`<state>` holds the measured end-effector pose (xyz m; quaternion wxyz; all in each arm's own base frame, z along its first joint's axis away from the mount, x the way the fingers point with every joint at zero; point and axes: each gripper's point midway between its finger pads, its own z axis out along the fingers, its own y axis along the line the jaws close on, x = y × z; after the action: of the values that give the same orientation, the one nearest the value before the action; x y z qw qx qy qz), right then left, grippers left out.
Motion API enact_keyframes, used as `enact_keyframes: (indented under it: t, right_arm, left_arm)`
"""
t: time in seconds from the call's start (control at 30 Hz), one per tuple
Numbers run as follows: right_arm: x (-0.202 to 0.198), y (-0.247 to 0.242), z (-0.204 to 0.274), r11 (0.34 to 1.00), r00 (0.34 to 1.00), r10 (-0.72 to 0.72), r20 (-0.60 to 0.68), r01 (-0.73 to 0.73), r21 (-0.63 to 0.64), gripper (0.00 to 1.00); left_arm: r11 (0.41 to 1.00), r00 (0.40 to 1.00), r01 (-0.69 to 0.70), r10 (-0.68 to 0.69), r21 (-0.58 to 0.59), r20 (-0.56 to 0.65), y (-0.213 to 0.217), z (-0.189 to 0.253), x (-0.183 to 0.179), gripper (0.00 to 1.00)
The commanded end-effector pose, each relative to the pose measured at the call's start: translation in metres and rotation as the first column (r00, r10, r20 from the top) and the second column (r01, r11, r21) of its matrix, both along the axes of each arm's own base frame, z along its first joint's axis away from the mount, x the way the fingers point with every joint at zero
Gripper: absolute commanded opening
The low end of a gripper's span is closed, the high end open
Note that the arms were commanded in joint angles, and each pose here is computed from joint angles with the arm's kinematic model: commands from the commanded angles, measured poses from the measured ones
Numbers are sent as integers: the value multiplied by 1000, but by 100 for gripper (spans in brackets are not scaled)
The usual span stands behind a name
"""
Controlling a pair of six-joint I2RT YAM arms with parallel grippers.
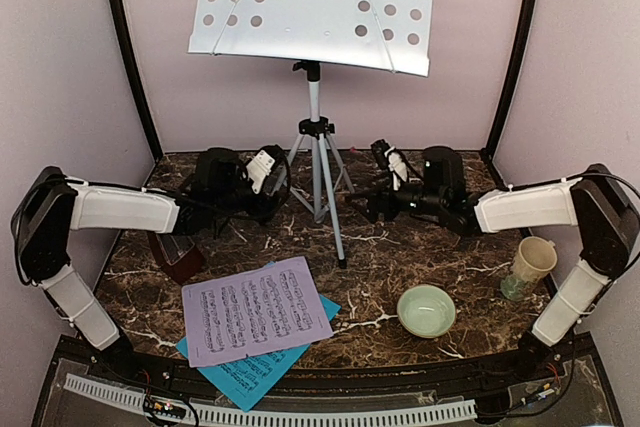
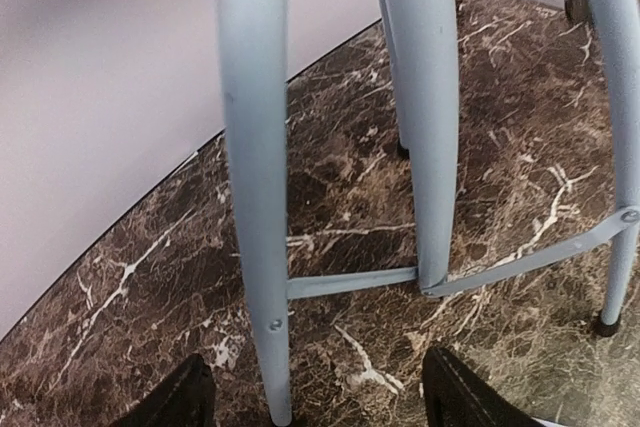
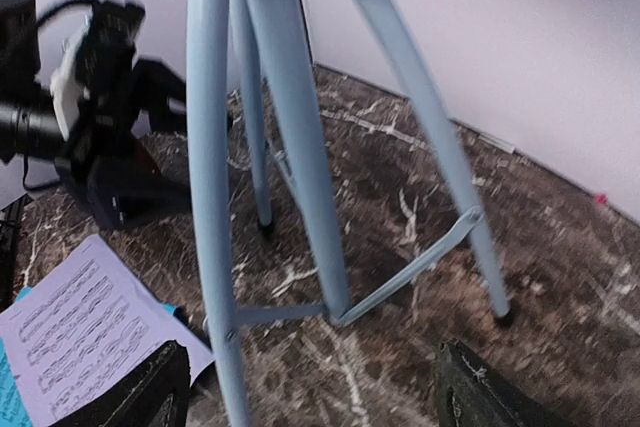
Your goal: Set up the instrument practice props
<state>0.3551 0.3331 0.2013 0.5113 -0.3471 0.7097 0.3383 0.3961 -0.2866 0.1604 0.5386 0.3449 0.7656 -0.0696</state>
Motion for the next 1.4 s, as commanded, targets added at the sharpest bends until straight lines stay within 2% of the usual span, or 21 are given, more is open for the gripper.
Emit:
enact_keyframes:
  t: [0.0, 0.13, 0.23, 0.27, 0.4, 0.53, 0.67, 0.8, 1.07, 1.3, 1.37]
  right_arm:
    - [-18, 9, -27, 998, 990, -29, -139, 36, 47, 85]
    - [-30, 21, -40, 999, 990, 7, -138, -1, 48, 85]
    - [-36, 28, -46, 998, 989, 23, -149, -16, 53, 85]
    - [-29, 25, -49, 997, 982, -35, -187, 48, 67, 82]
    - [-29, 32, -61, 997, 982, -60, -177, 69, 46, 79]
    - [-25, 40, -78, 993, 977, -120, -178, 115, -37, 74]
    - [-25, 47, -86, 985, 972, -167, -168, 158, -65, 69]
    - [-21, 45, -88, 975, 961, -218, -170, 209, -69, 57]
    - [-20, 36, -86, 961, 953, -269, -138, 256, -104, 22]
    - [-25, 25, -84, 952, 948, -291, -127, 275, -132, 2]
    - [-25, 21, -81, 948, 945, -303, -123, 286, -139, 0]
  left_arm:
    - [986, 986, 147, -152, -77, -66, 7, 21, -9, 74]
    - [975, 967, 202, -213, -91, -137, 6, 9, -2, 67]
    - [973, 963, 226, -231, -47, -137, 6, -3, 3, 63]
    - [971, 961, 237, -239, -29, -138, 6, -7, 4, 62]
    - [960, 949, 281, -279, -11, -146, -4, -16, 12, 59]
    - [959, 946, 283, -277, 11, -169, -8, -26, 20, 56]
    - [960, 948, 278, -271, 20, -164, -8, -31, 24, 51]
    - [965, 956, 260, -253, 29, -147, -7, -31, 28, 45]
    - [972, 966, 226, -217, 56, -138, 1, -30, 33, 29]
    - [977, 973, 203, -195, 62, -125, 3, -27, 38, 18]
    - [982, 979, 177, -168, 68, -118, 7, -25, 40, 15]
